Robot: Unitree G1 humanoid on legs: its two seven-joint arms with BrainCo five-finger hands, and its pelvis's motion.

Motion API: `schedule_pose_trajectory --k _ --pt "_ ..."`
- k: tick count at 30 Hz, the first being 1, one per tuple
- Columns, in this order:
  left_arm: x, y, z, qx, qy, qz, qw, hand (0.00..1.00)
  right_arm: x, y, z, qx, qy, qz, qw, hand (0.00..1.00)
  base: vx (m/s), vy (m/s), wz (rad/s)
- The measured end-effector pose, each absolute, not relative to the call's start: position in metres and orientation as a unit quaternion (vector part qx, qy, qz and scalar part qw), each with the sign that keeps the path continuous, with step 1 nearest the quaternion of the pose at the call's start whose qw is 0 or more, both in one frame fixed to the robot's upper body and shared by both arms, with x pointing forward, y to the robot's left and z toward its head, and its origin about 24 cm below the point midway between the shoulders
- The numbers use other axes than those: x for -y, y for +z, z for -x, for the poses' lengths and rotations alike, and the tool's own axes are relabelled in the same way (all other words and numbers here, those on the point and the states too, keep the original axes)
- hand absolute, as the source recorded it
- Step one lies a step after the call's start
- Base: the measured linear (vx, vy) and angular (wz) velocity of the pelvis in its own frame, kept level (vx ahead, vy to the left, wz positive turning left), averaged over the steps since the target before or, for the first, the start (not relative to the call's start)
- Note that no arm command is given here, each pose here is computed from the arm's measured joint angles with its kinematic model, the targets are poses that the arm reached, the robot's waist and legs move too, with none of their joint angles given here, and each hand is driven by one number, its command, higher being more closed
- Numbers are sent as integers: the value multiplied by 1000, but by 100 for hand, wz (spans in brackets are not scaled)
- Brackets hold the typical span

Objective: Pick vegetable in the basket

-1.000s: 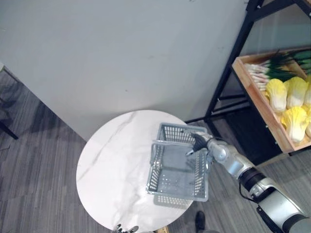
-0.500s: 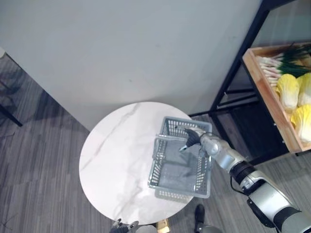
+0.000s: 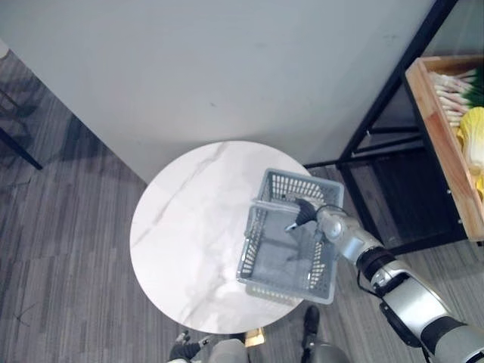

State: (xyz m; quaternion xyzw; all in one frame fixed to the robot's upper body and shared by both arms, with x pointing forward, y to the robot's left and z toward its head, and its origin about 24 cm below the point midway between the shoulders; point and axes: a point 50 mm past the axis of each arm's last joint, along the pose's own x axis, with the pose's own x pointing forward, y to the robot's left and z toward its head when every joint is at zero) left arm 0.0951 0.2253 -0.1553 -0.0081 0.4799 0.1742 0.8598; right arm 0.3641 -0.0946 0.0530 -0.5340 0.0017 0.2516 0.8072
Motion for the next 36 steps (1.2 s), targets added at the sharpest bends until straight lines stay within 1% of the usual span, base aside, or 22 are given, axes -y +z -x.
schedule_pose_trajectory --k 6,11,15,19,21,22,25,30,32,36 --pt "-225 -155 -96 -479 173 7 861 0 95 55 -363 7 255 540 802 100 -6 -11 0" --pt "-225 -155 -96 -479 171 3 861 0 90 55 -356 30 270 557 785 100 -9 -14 0" --pt "-225 -155 -97 -479 167 -3 862 0 83 48 -343 52 313 582 749 100 0 0 0" --pt "-229 -154 -97 -480 160 -15 862 0 77 36 -323 66 361 587 721 100 -4 -8 0" --pt "-230 -154 -97 -481 157 -18 863 0 77 33 -313 76 389 592 701 100 -16 -12 -1" --pt "-231 -154 -95 -483 155 -22 862 0 76 34 -305 90 409 597 684 100 0 0 0" --pt "-234 -155 -89 -492 150 -34 857 0 76 47 -294 127 436 602 657 100 -43 -33 -12" --pt "-243 -157 -74 -515 155 -43 842 0 86 75 -284 176 453 595 640 100 -44 -44 -25" --pt "-244 -158 -68 -525 156 -45 836 0 89 80 -284 182 455 592 640 100 -49 -40 -24" --pt "-242 -159 -67 -529 144 -57 834 0 100 89 -285 187 451 609 625 100 -55 -34 -18"
